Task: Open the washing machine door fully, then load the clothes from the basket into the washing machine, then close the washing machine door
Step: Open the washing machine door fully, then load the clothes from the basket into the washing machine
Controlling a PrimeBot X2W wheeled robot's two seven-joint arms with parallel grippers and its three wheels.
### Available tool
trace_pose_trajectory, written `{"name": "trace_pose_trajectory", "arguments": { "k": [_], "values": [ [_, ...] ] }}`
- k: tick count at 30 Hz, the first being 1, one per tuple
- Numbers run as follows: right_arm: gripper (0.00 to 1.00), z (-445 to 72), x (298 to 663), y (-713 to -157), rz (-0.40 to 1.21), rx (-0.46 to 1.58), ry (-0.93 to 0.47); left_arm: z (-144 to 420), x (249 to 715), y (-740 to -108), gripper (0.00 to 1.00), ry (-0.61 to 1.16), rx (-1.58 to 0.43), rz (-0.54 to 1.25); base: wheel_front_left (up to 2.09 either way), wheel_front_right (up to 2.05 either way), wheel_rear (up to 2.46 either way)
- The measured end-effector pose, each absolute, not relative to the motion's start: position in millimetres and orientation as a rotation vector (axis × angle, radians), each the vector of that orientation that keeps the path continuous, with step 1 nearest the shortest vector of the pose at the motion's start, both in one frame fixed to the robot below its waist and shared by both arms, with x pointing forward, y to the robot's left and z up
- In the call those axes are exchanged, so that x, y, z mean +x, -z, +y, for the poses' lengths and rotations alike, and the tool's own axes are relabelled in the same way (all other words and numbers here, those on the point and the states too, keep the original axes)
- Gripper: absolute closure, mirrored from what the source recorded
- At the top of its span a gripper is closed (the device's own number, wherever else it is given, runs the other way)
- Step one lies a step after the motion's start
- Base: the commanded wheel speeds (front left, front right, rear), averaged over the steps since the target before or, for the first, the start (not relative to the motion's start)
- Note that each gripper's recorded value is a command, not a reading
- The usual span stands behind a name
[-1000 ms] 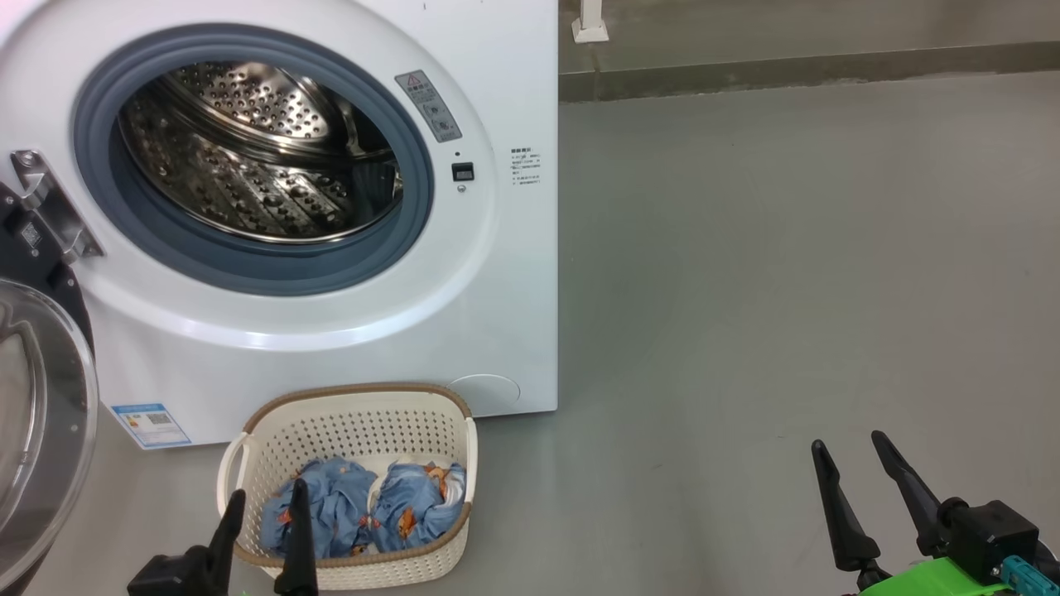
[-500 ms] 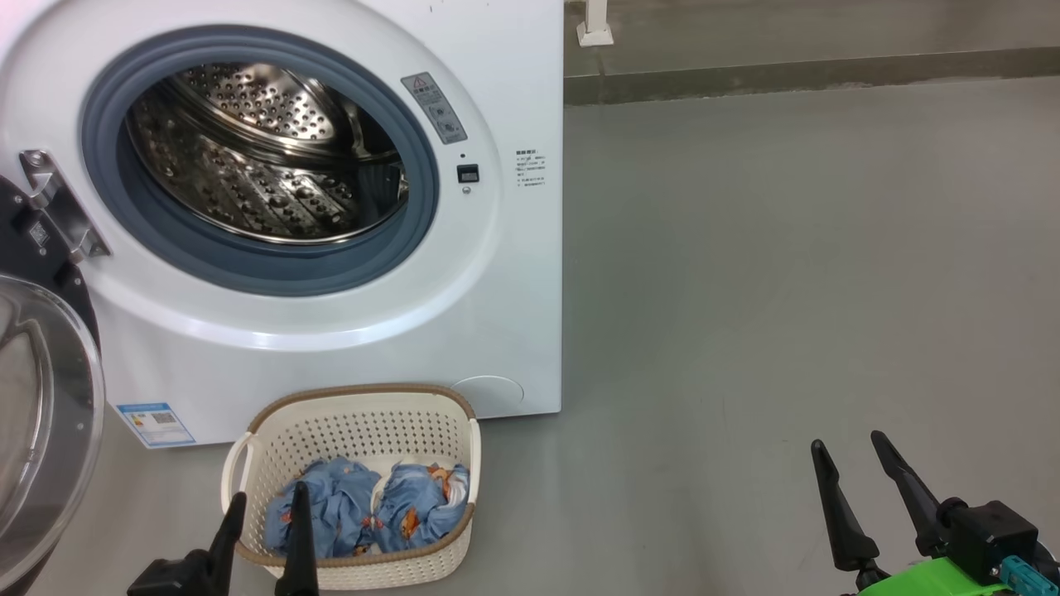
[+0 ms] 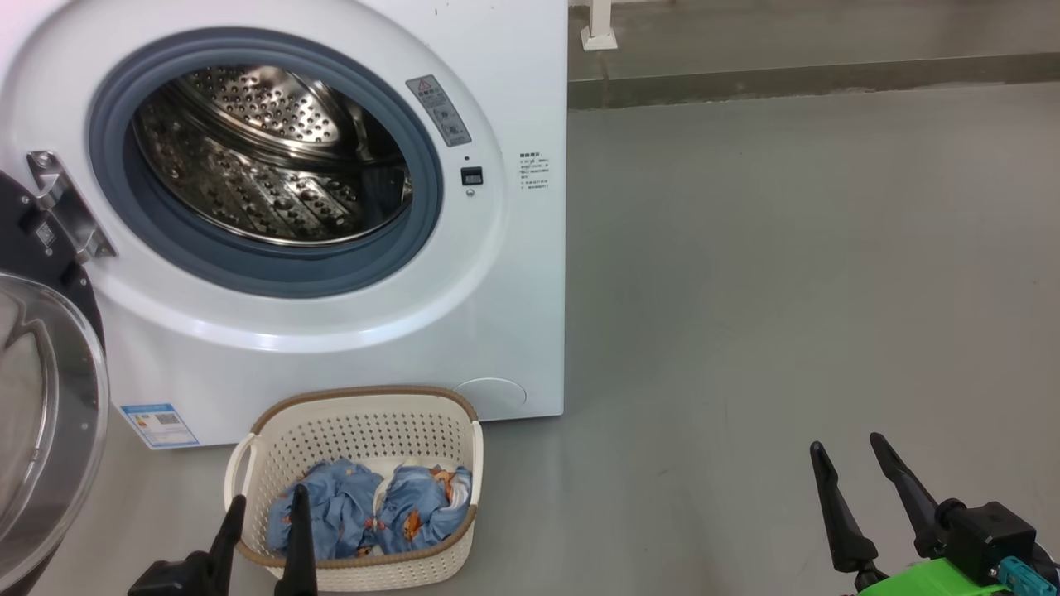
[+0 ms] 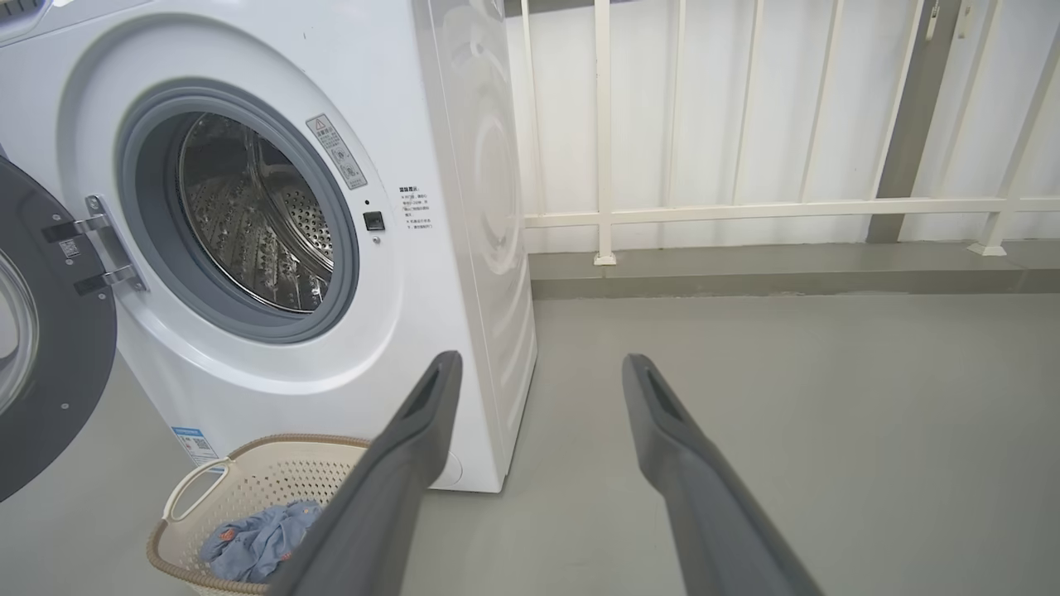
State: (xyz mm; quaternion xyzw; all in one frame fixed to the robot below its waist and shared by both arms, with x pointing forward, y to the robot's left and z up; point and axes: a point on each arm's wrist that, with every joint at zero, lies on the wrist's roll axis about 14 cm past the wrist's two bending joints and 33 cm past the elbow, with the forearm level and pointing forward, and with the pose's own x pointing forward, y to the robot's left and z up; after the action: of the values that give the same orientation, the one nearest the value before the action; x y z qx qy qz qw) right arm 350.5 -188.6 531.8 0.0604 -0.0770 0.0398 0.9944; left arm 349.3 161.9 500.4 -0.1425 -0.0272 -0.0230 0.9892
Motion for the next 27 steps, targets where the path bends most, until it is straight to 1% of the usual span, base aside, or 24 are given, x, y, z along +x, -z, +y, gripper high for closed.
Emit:
{"name": "trace_pose_trajectory", "arguments": {
  "k": [19, 27],
  "values": [
    [0.0, -187.0, 351.3, -530.3, -0.149, 0.121, -0.085, 162.2, 348.8, -498.8, 0.0, 0.05, -0.283, -0.05, 0.0, 0.0, 0.0],
    [0.0, -184.2, 351.5, -530.5, -0.149, 0.121, -0.093, 165.1, 347.7, -499.5, 0.0, 0.042, -0.342, -0.055, 0.32, -0.35, 0.03]
  ]
}}
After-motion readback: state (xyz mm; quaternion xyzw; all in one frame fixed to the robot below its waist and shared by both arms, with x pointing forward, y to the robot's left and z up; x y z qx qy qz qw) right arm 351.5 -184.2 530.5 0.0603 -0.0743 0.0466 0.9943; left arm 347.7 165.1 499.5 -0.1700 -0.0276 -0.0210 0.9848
